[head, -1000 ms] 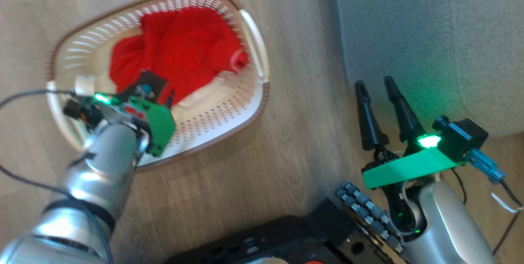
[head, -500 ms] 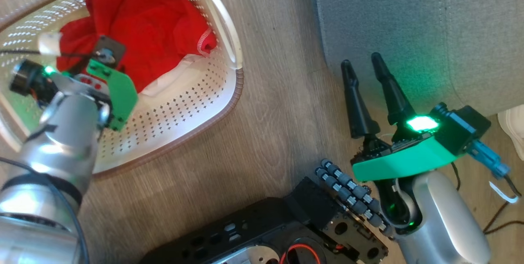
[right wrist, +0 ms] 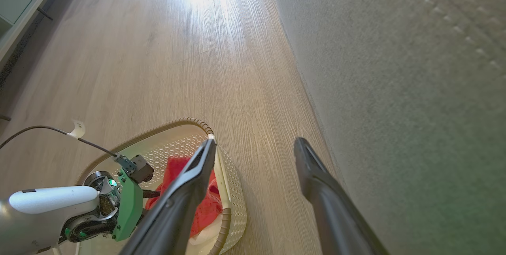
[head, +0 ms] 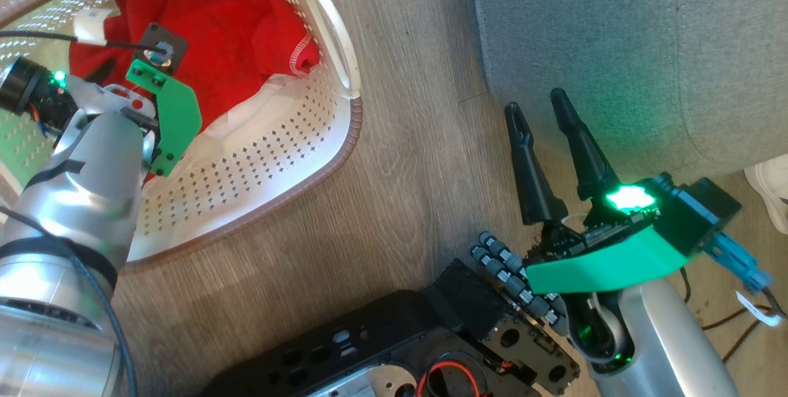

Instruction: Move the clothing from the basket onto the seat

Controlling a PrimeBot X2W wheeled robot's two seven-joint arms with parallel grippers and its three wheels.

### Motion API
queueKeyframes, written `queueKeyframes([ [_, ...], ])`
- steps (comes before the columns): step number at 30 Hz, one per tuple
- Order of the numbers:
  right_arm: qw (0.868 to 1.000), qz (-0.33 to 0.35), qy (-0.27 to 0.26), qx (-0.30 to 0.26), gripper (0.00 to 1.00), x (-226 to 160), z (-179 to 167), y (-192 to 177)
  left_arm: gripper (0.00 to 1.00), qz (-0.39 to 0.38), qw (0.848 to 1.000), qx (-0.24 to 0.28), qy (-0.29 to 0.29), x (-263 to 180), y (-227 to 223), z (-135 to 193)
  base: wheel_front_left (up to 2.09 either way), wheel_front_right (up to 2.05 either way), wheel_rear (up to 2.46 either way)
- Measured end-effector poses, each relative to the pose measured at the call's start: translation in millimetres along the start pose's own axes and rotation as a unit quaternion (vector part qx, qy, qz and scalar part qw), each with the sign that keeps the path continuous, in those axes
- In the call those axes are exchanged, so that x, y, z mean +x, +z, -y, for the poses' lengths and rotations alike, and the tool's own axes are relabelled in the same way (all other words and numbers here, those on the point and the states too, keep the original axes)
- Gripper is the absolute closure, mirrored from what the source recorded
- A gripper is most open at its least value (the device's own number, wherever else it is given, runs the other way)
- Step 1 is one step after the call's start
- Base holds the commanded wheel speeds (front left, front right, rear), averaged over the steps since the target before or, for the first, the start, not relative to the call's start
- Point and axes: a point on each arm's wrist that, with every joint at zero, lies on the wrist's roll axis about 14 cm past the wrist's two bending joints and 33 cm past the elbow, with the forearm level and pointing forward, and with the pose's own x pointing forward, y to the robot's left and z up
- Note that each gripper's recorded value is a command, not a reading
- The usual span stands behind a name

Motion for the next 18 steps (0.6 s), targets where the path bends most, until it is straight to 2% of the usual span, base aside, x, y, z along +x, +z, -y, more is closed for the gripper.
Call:
queueKeyframes([
  [8, 1.000, 0.001, 0.001, 0.000, 0.00, -1.0, -1.9, -0.2, 0.00, -0.028, 0.999, 0.019, -0.008, 3.7, -9.8, 3.1, 0.00, 0.00, 0.00],
  [9, 1.000, 0.001, 0.002, -0.001, 0.00, -0.7, -2.2, -0.6, 0.13, -0.034, 0.999, 0.019, -0.013, 3.8, -12.3, 4.5, 0.00, 0.00, 0.00],
  [10, 1.000, 0.000, 0.003, -0.002, 0.00, -0.4, -2.5, -0.7, 0.13, -0.040, 0.999, 0.015, -0.017, 3.8, -14.5, 5.7, 0.00, 0.00, 0.00],
  [11, 1.000, 0.000, 0.003, -0.002, 0.00, -0.1, -2.8, -1.0, 0.53, -0.046, 0.999, 0.010, -0.020, 3.8, -16.7, 6.5, 0.00, 0.00, 0.00],
  [12, 1.000, 0.000, 0.004, -0.002, 0.00, 0.2, -3.1, -1.2, 0.53, -0.051, 0.998, 0.006, -0.024, 3.8, -18.5, 7.7, 0.00, 0.00, 0.00],
  [13, 1.000, 0.000, 0.004, -0.002, 0.00, 0.4, -3.2, -1.6, 1.00, -0.052, 0.998, 0.005, -0.025, 3.8, -19.4, 8.1, 0.00, 0.00, 0.00],
  [18, 1.000, 0.000, 0.006, -0.001, 0.00, 1.0, -4.1, -1.3, 1.00, -0.055, 0.998, 0.000, -0.028, 3.1, -20.3, 8.6, 0.00, 0.00, 0.00],
])
